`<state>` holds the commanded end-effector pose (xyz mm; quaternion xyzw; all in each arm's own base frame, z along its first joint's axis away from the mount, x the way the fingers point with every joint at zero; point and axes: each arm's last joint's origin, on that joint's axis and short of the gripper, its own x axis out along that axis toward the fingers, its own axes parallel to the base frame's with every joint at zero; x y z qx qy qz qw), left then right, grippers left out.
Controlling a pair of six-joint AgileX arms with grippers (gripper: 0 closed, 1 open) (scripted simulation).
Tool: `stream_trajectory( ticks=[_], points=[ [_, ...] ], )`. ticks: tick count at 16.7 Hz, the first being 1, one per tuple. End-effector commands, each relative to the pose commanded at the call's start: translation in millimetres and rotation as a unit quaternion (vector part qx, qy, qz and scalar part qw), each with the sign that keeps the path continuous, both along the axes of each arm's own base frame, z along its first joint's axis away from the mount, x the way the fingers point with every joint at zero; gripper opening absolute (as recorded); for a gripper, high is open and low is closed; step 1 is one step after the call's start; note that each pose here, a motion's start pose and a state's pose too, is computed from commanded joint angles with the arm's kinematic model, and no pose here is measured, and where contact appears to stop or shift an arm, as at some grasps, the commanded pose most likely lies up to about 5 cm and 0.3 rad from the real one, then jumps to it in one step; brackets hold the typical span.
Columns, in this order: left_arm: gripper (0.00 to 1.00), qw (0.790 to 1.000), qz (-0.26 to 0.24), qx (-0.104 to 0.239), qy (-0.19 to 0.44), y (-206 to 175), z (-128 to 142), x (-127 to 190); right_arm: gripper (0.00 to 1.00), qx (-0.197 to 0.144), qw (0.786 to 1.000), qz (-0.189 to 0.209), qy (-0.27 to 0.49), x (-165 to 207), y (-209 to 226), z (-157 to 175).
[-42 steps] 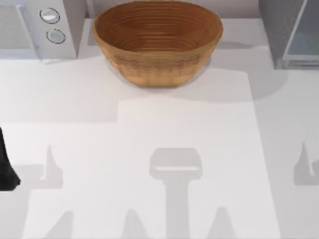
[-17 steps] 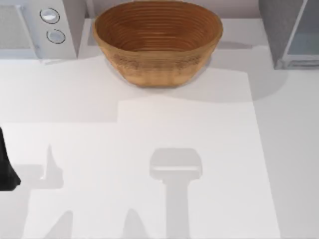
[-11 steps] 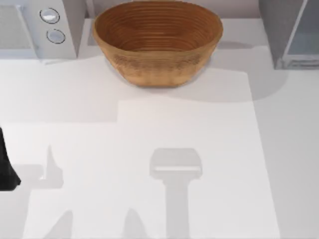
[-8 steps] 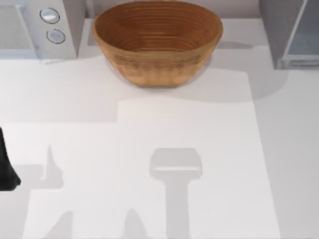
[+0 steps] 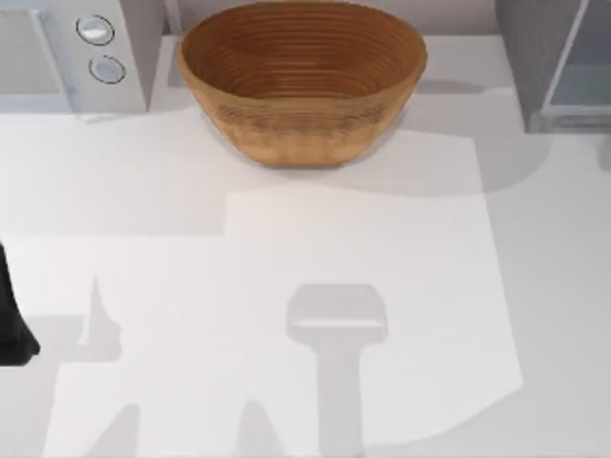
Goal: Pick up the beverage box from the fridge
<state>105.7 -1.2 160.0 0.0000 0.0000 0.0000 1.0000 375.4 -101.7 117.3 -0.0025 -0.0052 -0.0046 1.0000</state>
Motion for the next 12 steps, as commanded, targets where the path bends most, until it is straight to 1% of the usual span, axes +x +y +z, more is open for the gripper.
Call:
stream_trajectory(
  ticks=[2,8,12],
  points=[
    [1.0,1.0,0.0,0.0,0.0,0.0,0.0,0.0,1.0,0.001,1.0,0.0,0.005,11.4,5.3,0.3],
    [1.0,1.0,0.0,0.0,0.0,0.0,0.0,0.0,1.0,0.001,1.0,-0.001,0.006,15.6,4.8,0.0],
    [1.0,1.0,0.0,0.0,0.0,0.0,0.0,0.0,1.0,0.001,1.0,0.0,0.003,47.1,3.9,0.5]
  ],
)
